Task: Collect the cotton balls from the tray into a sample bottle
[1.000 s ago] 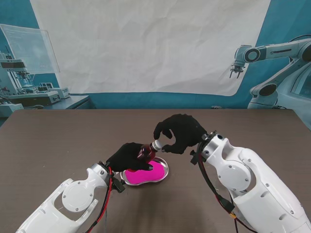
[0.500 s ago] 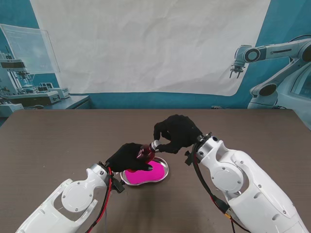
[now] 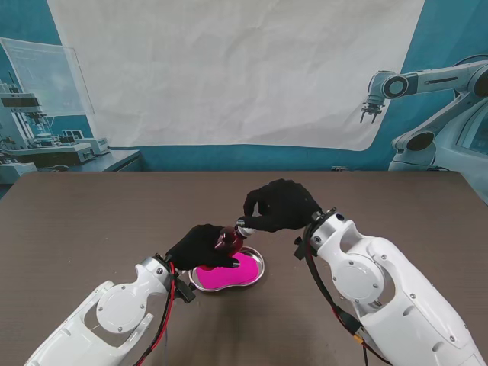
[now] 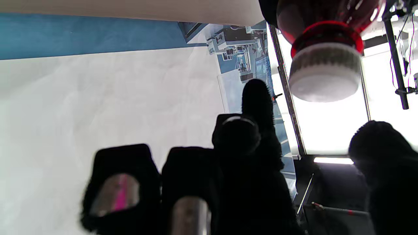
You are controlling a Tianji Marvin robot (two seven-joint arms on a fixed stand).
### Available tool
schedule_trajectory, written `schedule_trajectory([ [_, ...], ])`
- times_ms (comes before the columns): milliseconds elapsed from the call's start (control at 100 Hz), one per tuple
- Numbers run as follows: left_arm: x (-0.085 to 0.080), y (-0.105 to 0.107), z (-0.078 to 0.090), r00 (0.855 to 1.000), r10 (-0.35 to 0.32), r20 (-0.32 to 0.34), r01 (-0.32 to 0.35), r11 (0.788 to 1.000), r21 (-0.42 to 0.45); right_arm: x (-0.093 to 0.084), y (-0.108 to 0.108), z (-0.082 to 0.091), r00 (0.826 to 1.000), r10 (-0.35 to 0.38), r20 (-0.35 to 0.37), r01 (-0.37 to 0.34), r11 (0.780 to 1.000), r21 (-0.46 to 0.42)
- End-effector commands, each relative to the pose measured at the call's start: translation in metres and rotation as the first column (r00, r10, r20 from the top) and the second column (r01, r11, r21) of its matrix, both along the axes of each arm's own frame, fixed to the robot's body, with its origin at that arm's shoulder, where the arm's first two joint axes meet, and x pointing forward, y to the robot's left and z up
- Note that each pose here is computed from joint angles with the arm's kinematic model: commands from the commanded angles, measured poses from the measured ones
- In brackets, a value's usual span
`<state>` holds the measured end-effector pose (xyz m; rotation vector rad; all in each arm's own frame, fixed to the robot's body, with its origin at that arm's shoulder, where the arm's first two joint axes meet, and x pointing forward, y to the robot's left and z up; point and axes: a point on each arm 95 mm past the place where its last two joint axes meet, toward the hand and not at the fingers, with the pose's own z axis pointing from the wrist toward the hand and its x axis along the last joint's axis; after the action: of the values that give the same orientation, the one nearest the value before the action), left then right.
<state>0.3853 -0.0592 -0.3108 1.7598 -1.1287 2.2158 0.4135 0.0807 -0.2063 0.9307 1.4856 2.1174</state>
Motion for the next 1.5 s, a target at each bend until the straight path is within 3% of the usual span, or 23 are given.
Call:
schedule_trajectory([
  [0, -0.002, -0.003, 0.0, 1.0, -0.017, -0.007, 0.017, 1.0, 0.001, -0.003, -0.002, 0.002, 1.0, 0.016, -0.013, -0.016, 1.0, 0.003],
  [400, -0.001, -0.004, 0.0, 1.0, -0.021, -0.007, 0.021, 1.0, 0.002, -0.003, -0.012, 0.004, 0.986, 0.161, -0.041, -0.161, 0.987, 0.014],
  [910, -0.002, -0.003, 0.0, 1.0, -0.017, -0.005, 0.017, 1.0, 0.002, 0.002, 0.005, -0.008, 0.99, 0.133, 0.041, -0.134, 0.991, 0.022],
  [1110, -0.002, -0.003, 0.0, 1.0, -0.017, -0.006, 0.017, 1.0, 0.001, 0.002, 0.008, -0.009, 0.993, 0.118, 0.023, -0.119, 0.992, 0.034],
  [1490, -0.001, -0.003, 0.0, 1.0, -0.02, -0.008, 0.02, 1.0, -0.001, 0.005, 0.012, -0.008, 0.999, 0.048, 0.011, -0.048, 0.999, -0.025],
])
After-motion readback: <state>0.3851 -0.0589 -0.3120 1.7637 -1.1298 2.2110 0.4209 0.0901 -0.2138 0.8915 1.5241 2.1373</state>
